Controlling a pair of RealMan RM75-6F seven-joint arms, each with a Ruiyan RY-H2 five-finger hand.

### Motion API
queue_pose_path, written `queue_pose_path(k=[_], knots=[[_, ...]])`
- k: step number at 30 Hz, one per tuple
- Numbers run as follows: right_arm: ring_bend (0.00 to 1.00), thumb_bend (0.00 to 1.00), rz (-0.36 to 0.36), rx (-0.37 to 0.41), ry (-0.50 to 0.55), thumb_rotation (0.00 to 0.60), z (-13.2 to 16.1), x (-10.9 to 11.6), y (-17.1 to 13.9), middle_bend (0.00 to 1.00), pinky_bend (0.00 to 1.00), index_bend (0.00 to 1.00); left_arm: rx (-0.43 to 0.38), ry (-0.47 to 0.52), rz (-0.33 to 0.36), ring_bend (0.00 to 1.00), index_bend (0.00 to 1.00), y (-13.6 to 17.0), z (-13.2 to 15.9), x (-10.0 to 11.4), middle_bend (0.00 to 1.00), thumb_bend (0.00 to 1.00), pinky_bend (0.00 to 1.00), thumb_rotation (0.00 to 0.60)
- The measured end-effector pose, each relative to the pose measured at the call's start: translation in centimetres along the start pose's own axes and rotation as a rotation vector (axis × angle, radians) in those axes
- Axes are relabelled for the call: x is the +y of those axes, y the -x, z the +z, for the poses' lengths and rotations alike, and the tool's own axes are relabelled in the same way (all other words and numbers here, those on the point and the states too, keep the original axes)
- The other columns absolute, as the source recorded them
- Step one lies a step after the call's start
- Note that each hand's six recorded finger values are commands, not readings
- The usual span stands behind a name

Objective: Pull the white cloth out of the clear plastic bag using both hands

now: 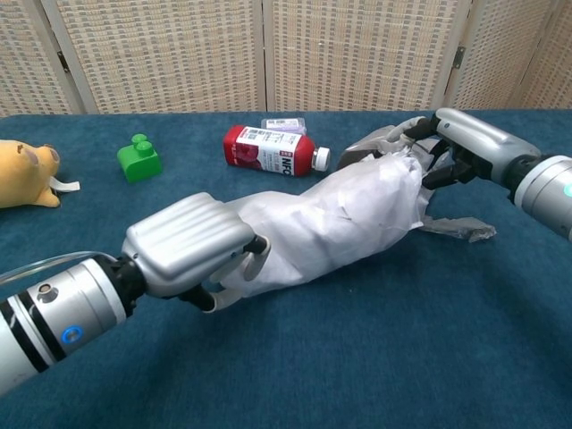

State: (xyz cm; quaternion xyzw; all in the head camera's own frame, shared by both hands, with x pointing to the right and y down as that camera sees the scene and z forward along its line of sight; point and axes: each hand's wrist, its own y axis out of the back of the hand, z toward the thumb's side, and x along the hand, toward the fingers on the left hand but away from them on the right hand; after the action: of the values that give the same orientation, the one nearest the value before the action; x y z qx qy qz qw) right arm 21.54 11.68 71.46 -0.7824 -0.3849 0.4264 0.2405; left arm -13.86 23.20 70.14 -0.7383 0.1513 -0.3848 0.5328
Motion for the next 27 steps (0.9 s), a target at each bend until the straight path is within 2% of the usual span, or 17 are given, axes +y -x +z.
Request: queue_pose_path(k=[8,21,27], knots=[[0.14,0.68,0.0,0.003,0.001,0.6,0.1,0.0,0.02,0.2,0.36,0.7,-0.005,0.001,-0.003,0.6,0.54,0.2,-0.09,-0.08,0.72,0.35,0.64,0.6],[0.14,0.68,-0.002,0.005,0.002,0.6,0.19,0.01,0.06,0.2,0.36,0.7,-0.023,0.009,0.022,0.65,0.6,0.28,0.01,0.07,0.77,0.46,0.67,0.6],[0.14,0.68,-0.007,0.001,0.0,0.6,0.0,0.29,0.08,0.2,0.36,0.7,-0.024,0.012,0.036,0.67,0.62,0.4,-0.18,0.32,0.8,0.47,0.69,0.6]])
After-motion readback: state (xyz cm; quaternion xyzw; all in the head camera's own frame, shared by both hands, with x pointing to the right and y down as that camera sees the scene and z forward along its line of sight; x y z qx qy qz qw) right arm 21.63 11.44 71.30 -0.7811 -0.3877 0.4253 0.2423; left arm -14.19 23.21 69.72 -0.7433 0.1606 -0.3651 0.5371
